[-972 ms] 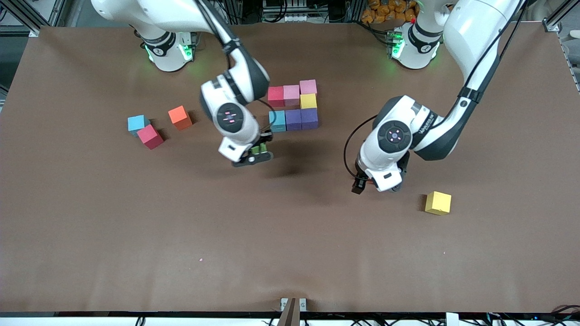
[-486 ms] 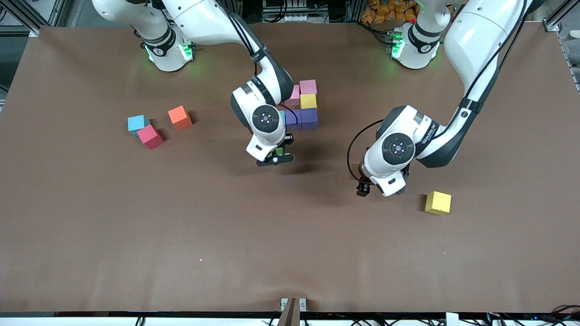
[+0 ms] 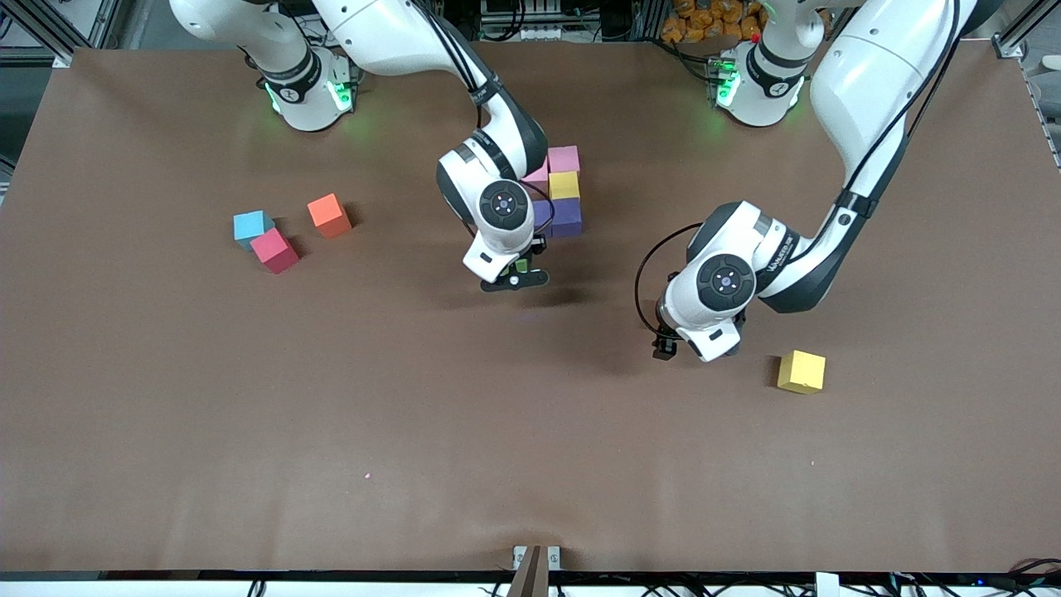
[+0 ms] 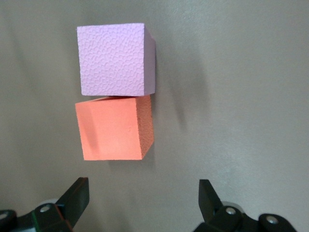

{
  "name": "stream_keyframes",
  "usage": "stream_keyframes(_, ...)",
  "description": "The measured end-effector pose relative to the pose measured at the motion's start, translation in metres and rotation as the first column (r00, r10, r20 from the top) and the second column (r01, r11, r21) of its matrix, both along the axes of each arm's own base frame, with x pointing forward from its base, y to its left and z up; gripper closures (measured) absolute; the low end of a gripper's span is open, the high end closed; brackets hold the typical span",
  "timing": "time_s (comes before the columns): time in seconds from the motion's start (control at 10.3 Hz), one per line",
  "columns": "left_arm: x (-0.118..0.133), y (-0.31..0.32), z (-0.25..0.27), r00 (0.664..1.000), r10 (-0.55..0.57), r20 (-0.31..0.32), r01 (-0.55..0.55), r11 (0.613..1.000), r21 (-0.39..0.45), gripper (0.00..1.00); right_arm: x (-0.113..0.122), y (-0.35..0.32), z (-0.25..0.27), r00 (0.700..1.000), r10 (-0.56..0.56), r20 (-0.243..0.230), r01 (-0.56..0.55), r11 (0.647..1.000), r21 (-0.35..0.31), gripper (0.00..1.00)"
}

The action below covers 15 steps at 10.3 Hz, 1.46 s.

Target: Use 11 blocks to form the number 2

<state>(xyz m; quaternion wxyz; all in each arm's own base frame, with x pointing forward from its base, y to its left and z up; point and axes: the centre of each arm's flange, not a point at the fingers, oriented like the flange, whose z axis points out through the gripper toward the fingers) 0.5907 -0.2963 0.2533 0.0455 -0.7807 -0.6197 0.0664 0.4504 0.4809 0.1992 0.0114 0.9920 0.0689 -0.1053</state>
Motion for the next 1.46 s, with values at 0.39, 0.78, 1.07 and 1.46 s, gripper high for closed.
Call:
stream_keyframes(0.39,-0.004,-0.004,-0.011,1.0,-0.007,-0.021,0.006,1.0,-0.004,0.0,-0.002,-0.004,-0.009,1.0,-0.002,0.002,0.002,1.0,-0.007,0.44)
stream_keyframes(0.78,-0.009,-0.005,-0.021,0.999,-0.013,-0.05,0.013,1.0,0.005,0.0,-0.002,-0.005,-0.01,1.0,-0.005,0.006,0.005,1.0,-0.003,0.44)
stream_keyframes(1.07,-0.008,0.004,-0.01,0.998,-0.004,-0.059,0.005,1.0,0.013,0.0,-0.004,-0.006,-0.01,1.0,-0.005,0.008,0.005,1.0,-0.001,0.44)
stream_keyframes(1.46,-0.013,0.014,0.001,0.998,-0.002,-0.06,0.003,1.0,0.021,0.0,-0.009,-0.005,-0.01,1.0,-0.001,0.004,0.001,1.0,-0.001,0.44)
